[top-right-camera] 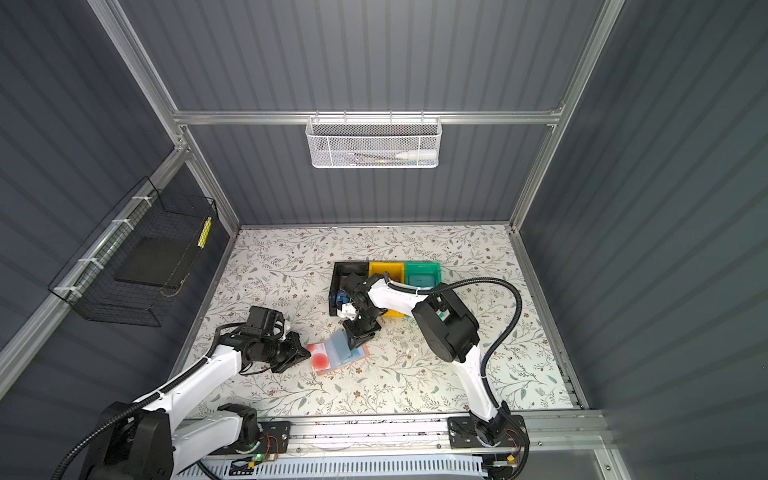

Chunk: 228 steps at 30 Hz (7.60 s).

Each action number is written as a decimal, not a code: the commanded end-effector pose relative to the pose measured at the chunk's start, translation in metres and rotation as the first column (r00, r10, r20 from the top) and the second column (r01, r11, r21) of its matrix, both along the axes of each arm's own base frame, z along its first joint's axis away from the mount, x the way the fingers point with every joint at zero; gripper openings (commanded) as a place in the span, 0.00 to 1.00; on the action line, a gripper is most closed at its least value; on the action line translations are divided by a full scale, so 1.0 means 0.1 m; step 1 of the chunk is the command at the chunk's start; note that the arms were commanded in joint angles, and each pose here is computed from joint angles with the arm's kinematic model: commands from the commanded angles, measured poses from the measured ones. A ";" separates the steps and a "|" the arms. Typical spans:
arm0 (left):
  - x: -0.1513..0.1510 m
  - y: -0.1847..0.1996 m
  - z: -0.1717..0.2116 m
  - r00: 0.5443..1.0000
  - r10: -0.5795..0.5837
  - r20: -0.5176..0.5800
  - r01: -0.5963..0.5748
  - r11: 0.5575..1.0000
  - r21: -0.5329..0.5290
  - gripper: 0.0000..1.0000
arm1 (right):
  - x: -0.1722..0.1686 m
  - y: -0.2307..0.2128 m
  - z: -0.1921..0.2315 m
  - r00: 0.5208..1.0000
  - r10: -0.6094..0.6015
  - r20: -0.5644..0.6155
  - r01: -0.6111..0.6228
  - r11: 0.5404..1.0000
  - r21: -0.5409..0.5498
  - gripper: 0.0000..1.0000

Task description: Take the credit cards out of the card holder

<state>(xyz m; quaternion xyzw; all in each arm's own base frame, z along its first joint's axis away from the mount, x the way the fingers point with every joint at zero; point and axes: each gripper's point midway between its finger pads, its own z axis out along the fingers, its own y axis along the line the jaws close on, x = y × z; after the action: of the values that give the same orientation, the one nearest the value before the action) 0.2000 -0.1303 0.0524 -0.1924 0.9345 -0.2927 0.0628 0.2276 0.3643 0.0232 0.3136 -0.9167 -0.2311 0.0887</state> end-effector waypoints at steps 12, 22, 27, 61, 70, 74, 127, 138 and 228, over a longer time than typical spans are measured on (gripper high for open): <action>0.04 0.06 0.35 0.998 -0.007 0.057 0.005 1.000 0.029 0.00 | -0.04 0.07 0.24 1.000 0.017 0.018 -0.017 1.000 -0.013 0.27; 0.05 0.07 0.47 0.997 0.001 0.083 -0.003 1.000 0.022 0.00 | -0.15 0.21 0.31 0.999 0.053 -0.009 -0.053 0.998 0.023 0.29; 0.05 0.09 0.52 0.996 0.001 0.091 -0.004 0.999 0.032 0.00 | -0.18 0.25 0.32 0.997 0.074 -0.002 -0.074 0.997 0.018 0.30; 0.50 -0.74 1.53 0.836 -0.181 0.518 0.392 0.857 -0.334 0.00 | 0.40 -0.34 1.73 0.999 -0.049 -0.024 0.054 0.893 0.446 0.41; 0.54 -1.15 1.66 0.762 -0.268 0.590 0.525 0.789 -0.320 0.00 | 0.41 -0.28 1.77 0.997 -0.044 -0.063 0.070 0.865 0.497 0.41; 0.59 -1.17 1.66 0.762 -0.258 0.594 0.522 0.788 -0.328 0.00 | 0.41 -0.31 1.71 0.997 -0.057 -0.058 0.078 0.876 0.476 0.41; 0.47 -0.80 1.18 0.852 -0.254 0.459 0.358 0.921 -0.155 0.13 | 0.37 -0.95 1.71 0.989 0.086 0.121 -0.119 0.946 0.302 0.00; 0.54 -0.84 1.13 0.863 -0.259 0.434 0.360 0.918 -0.168 0.15 | 0.78 -2.23 1.63 0.818 0.442 0.368 -0.311 0.878 -0.364 0.01; 0.53 -0.77 0.73 0.909 -0.259 0.328 0.318 0.937 -0.141 0.14 | 1.33 -2.40 0.54 0.738 0.638 0.217 -0.482 0.725 -0.493 0.23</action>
<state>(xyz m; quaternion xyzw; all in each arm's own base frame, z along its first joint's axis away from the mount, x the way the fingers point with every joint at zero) 0.2543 -0.2117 0.1348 -0.0062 0.8924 -0.4248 0.1520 0.3638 0.1274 0.0692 0.5971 -0.7981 0.0636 0.0492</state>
